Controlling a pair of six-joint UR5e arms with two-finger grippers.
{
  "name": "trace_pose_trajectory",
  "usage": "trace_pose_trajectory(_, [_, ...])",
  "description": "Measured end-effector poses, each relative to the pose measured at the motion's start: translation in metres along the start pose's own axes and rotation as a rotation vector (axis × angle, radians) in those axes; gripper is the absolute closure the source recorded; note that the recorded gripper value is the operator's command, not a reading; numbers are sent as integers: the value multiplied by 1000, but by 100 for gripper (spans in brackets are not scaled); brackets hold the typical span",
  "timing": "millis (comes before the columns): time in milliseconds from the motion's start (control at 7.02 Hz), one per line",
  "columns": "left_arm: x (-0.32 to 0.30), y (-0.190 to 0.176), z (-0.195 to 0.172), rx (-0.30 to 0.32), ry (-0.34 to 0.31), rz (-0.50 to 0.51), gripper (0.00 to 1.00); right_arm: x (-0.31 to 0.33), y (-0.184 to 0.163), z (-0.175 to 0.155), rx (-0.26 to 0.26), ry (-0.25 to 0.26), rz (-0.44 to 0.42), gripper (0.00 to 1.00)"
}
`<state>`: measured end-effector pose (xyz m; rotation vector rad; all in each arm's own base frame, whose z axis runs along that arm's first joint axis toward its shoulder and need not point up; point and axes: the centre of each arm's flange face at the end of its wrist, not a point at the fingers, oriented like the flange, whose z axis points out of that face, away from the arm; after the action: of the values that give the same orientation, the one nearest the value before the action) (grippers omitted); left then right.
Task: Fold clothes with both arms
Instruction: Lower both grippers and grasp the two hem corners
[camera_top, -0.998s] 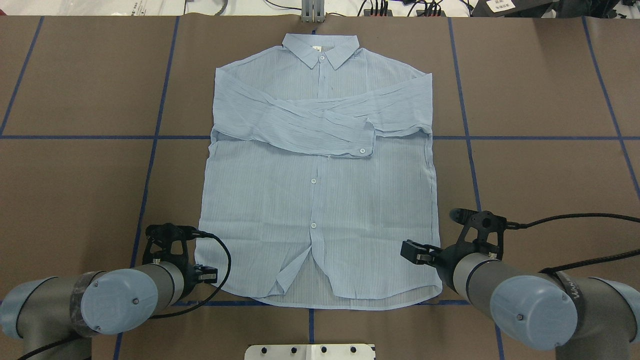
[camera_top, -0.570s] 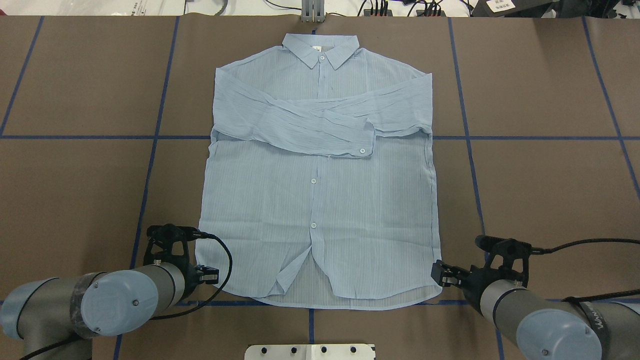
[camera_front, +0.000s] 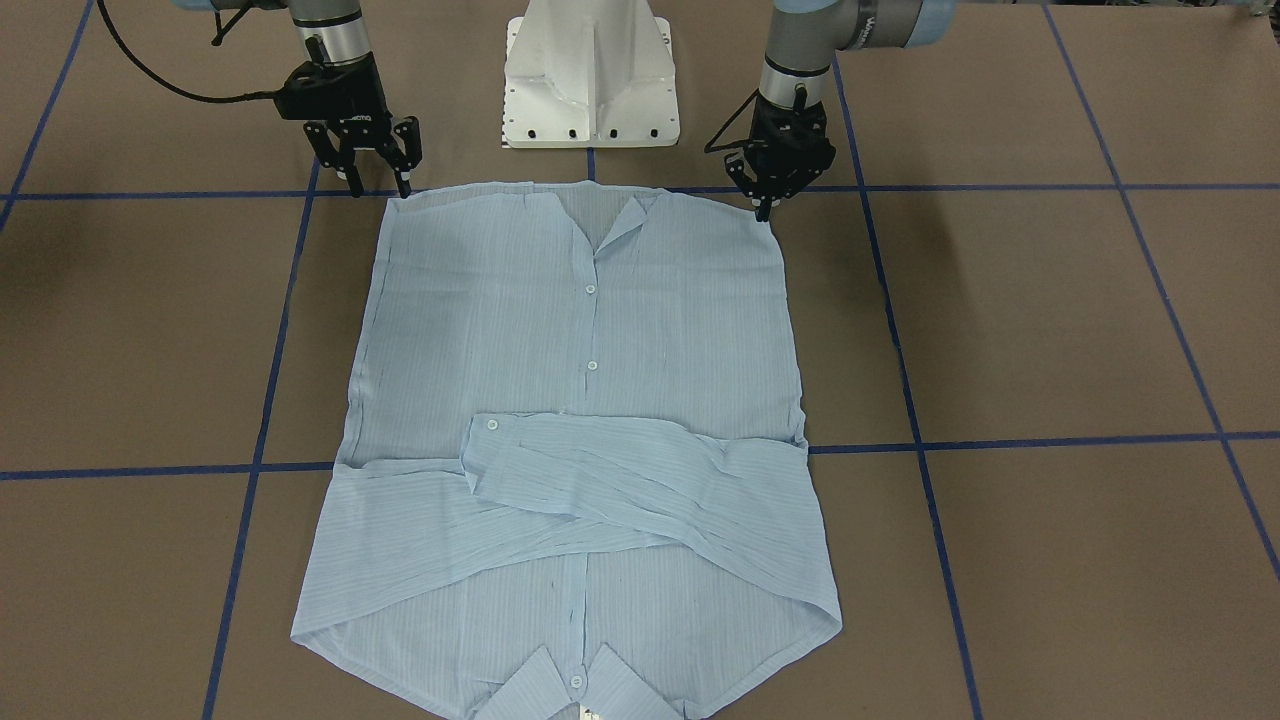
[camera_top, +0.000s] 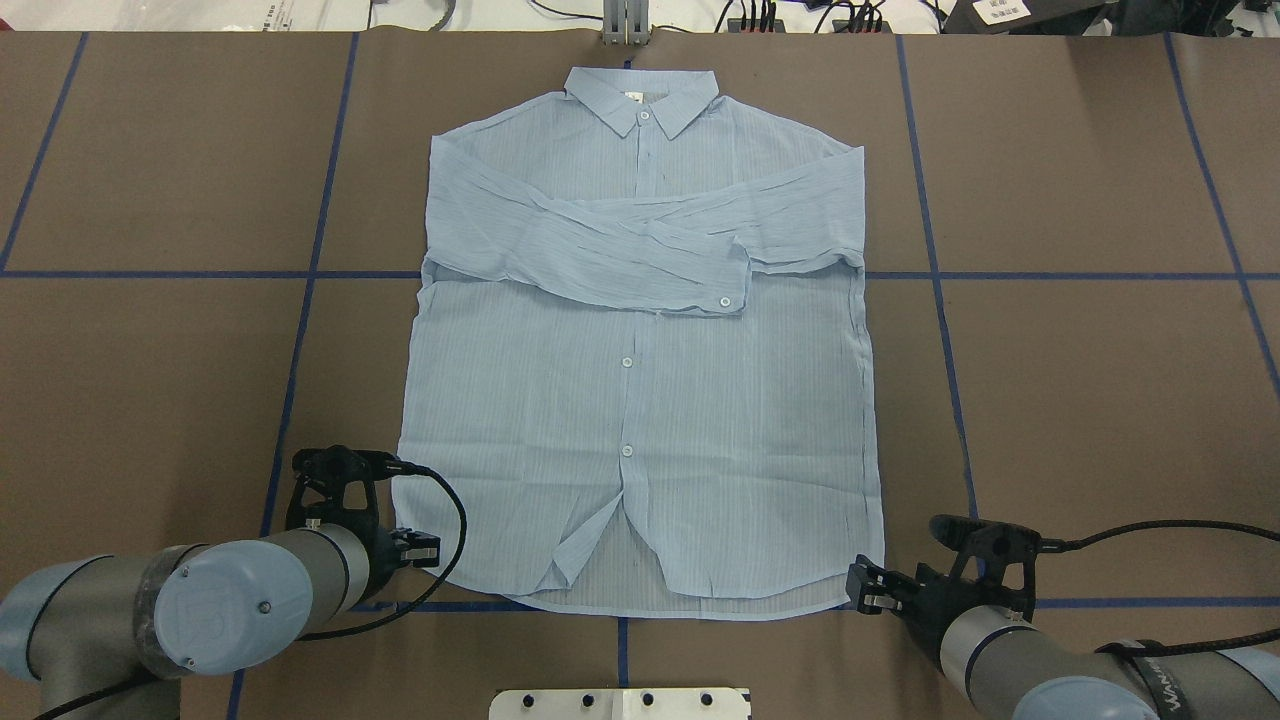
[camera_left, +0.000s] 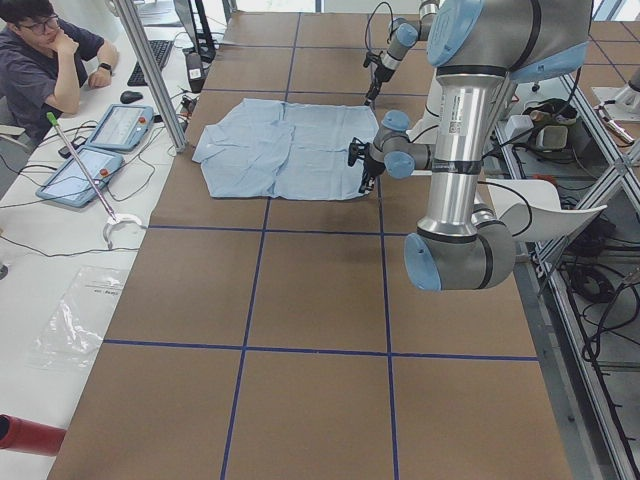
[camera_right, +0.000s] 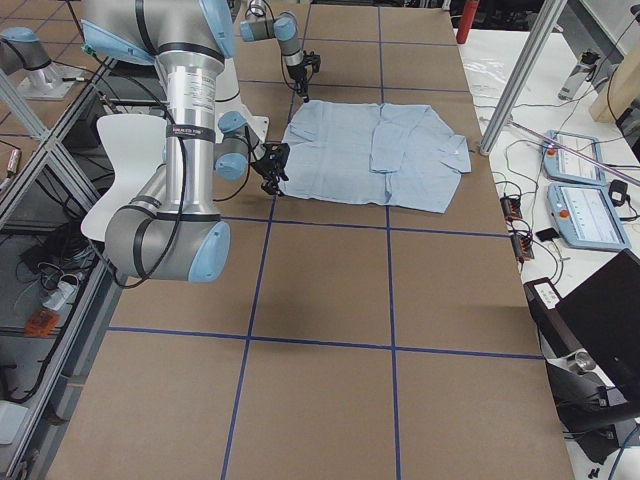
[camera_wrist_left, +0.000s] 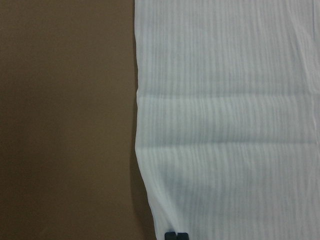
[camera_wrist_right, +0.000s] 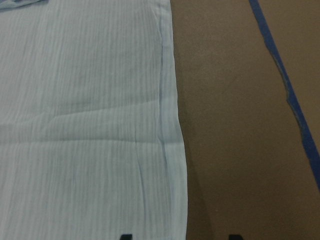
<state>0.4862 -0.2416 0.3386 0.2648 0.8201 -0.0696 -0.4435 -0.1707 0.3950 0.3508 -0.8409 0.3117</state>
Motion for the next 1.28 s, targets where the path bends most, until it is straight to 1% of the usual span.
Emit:
trace_pose_trajectory(285, [2,-2,-7,8,13,-2,100,-13,10,16,6,-1,-2,33])
trace_pose_trajectory(428, [3,-3,-9,9,16,-2,100,-15,11,19,11,0,-2,39])
trace_pose_trajectory(713, [3,-3,-11,10,18,-2,100,-12,8,21,28,5,-4,79])
trace_pose_trajectory(855, [3,-3,-11,10,18,-2,100,-11,7,21,30,6,-5,93])
trace_pose_trajectory(998, [3,-4,-11,11,18,-2,100,-11,7,21,32,7,-6,100])
trace_pose_trajectory(1283, [3,-4,-11,12,18,-3,100,-10,6,20,34,9,-6,100])
